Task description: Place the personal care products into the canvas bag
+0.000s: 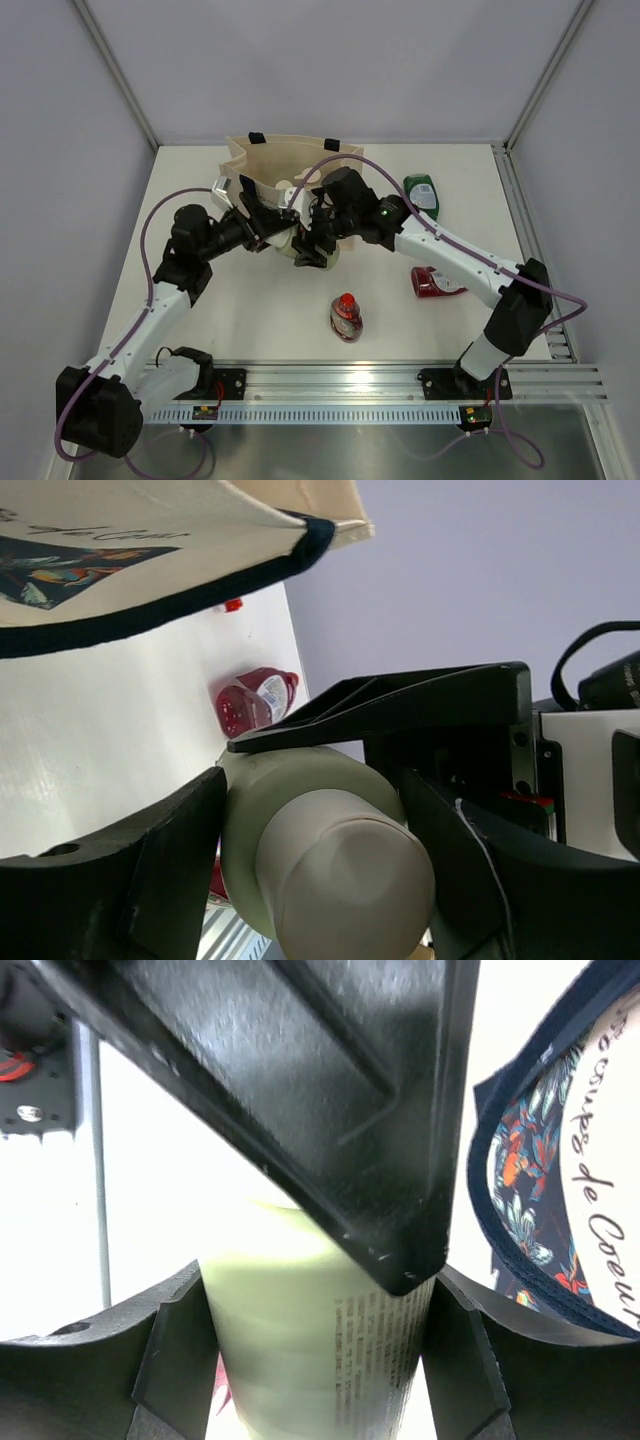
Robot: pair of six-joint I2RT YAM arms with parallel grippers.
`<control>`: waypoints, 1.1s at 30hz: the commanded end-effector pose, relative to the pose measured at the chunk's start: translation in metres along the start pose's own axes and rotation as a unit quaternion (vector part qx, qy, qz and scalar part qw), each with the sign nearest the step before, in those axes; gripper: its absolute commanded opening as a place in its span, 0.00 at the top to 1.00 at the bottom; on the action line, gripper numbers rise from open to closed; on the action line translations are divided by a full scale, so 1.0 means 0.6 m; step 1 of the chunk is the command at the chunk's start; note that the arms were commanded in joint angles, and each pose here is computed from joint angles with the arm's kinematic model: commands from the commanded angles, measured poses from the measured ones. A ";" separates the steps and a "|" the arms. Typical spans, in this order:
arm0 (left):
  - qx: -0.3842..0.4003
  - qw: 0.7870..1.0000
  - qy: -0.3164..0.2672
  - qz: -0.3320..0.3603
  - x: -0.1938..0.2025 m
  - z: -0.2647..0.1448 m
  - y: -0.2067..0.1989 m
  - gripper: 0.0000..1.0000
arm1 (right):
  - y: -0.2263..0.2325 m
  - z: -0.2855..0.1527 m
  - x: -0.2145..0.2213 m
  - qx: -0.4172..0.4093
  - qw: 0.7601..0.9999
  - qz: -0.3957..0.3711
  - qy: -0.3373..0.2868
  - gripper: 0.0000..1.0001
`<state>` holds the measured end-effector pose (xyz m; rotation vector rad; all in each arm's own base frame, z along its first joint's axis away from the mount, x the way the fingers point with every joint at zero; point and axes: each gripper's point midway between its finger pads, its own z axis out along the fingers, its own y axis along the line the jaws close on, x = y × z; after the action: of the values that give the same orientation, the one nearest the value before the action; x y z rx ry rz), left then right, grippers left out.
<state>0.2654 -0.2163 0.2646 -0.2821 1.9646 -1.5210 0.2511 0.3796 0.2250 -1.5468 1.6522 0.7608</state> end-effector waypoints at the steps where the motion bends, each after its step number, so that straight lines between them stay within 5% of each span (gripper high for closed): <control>1: 0.101 0.990 -0.039 0.089 -0.040 -0.035 -0.129 0.22 | 0.032 -0.058 -0.100 -0.032 0.996 -0.024 -0.086 1.00; 5: 0.051 0.986 -0.070 0.139 -0.069 -0.054 -0.138 0.01 | 0.030 -0.080 -0.126 -0.028 0.994 -0.034 -0.104 1.00; 11: -0.079 0.961 -0.131 0.230 -0.124 -0.108 -0.121 0.01 | 0.002 -0.126 -0.185 -0.001 0.988 -0.054 -0.142 1.00; 14: -0.141 0.931 -0.186 0.279 -0.157 -0.149 -0.120 0.01 | -0.047 -0.160 -0.226 0.044 0.982 -0.057 -0.173 1.00; 18: -0.139 0.907 -0.188 0.350 -0.129 -0.178 -0.105 0.01 | -0.157 -0.212 -0.294 0.127 0.965 -0.031 -0.225 1.00; 25: -0.076 0.907 -0.158 0.384 -0.033 -0.188 -0.042 0.01 | -0.302 -0.117 -0.300 0.176 0.958 -0.004 -0.228 1.00; 33: -0.044 0.917 -0.159 0.363 0.020 -0.196 0.003 0.01 | -0.305 0.002 -0.237 0.093 0.973 0.046 -0.207 1.00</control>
<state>0.1926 -0.1253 0.2581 0.1261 1.7085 -0.8071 0.4517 0.4271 0.3018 -1.1164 1.5974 0.7756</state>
